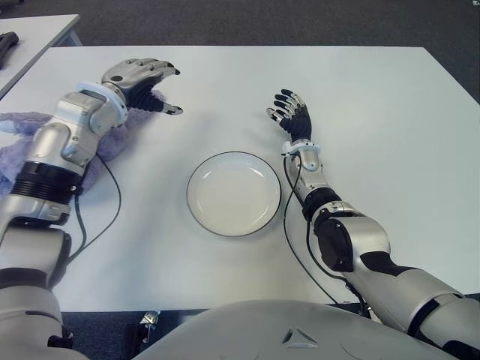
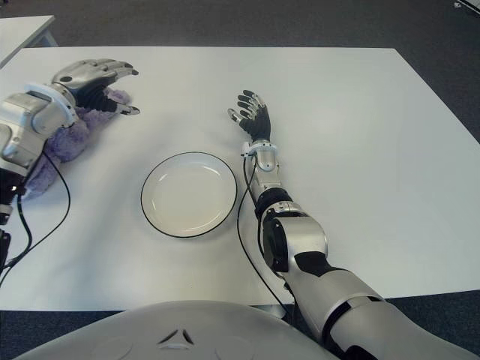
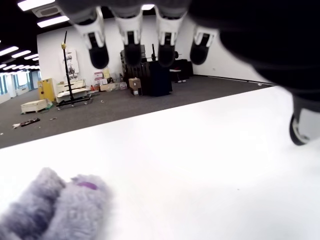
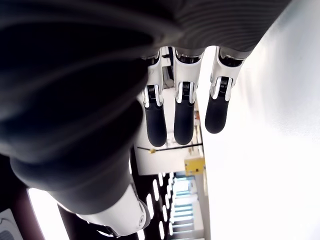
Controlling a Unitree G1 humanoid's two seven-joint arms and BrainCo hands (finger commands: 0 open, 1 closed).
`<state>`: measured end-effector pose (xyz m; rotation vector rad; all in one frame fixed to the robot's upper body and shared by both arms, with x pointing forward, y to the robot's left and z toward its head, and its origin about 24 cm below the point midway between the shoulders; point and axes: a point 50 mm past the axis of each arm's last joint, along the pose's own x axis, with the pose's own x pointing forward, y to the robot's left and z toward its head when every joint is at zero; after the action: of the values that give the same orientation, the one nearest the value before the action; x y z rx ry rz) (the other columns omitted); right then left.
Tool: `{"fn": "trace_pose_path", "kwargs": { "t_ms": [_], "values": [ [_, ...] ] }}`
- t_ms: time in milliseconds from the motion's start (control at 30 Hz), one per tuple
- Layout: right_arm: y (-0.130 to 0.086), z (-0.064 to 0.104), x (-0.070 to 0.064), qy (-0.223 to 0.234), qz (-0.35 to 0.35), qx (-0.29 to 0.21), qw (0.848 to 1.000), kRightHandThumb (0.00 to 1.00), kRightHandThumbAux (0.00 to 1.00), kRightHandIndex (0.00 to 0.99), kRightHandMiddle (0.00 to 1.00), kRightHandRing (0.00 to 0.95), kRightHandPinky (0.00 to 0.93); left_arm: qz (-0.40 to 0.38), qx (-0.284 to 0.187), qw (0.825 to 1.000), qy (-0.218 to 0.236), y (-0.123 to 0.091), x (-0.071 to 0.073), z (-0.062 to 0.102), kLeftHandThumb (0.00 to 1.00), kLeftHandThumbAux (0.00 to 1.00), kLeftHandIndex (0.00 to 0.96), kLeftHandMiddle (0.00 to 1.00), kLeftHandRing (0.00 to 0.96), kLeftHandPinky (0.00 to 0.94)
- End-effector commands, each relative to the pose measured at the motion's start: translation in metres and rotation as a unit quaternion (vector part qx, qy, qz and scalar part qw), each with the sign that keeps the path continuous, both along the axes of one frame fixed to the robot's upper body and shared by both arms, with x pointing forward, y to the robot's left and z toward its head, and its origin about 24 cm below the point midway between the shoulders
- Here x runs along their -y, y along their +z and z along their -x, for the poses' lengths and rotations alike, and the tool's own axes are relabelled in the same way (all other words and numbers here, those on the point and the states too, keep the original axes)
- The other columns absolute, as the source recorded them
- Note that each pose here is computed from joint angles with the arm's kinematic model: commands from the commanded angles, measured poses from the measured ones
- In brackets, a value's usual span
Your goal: Put the doll into the plate.
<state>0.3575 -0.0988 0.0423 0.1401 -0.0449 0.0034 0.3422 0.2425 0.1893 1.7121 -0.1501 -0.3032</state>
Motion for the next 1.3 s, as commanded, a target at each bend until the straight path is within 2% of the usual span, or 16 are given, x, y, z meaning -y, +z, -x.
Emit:
{"fn": "trace_pose_path", "kwargs": {
  "t_ms": [33,167,467,667,900,1300],
  "values": [
    [-0.102,0.073,-0.024,0.008,-0.048,-0.237,0.97,0.304,0.941,0.196,0.259,0.233,0.221,-0.008,0.007,1.0,0.02,0.024,-0.018,0.01,0.13,0.347,0.0,0.0,0.025,0.076],
    [-0.103,0.073,-0.023,0.009,-0.048,-0.237,0.97,0.304,0.939,0.191,0.257,0.232,0.217,-0.007,0.017,0.999,0.027,0.034,-0.024,0.018,0.124,0.345,0.0,0.0,0.023,0.078],
    [-0.102,0.073,-0.023,0.009,-0.048,-0.235,0.971,0.296,0.94,0.192,0.259,0.238,0.236,-0.005,0.041,0.998,0.046,0.051,-0.042,0.048,0.11,0.352,0.0,0.0,0.003,0.045],
    [-0.102,0.073,-0.023,0.009,-0.051,-0.235,0.971,0.318,0.943,0.205,0.261,0.248,0.248,-0.006,0.077,0.994,0.076,0.051,-0.055,0.071,0.11,0.321,0.0,0.0,0.0,0.055],
    [-0.102,0.072,-0.023,0.01,-0.053,-0.235,0.97,0.323,0.943,0.205,0.262,0.244,0.239,-0.001,0.096,0.989,0.114,0.054,-0.068,0.099,0.115,0.29,0.0,0.0,0.0,0.032],
    [-0.102,0.072,-0.021,0.012,-0.048,-0.236,0.971,0.34,0.93,0.205,0.262,0.246,0.251,0.011,0.104,0.979,0.174,0.049,-0.082,0.12,0.125,0.291,0.0,0.009,0.004,0.023]
  ]
}}
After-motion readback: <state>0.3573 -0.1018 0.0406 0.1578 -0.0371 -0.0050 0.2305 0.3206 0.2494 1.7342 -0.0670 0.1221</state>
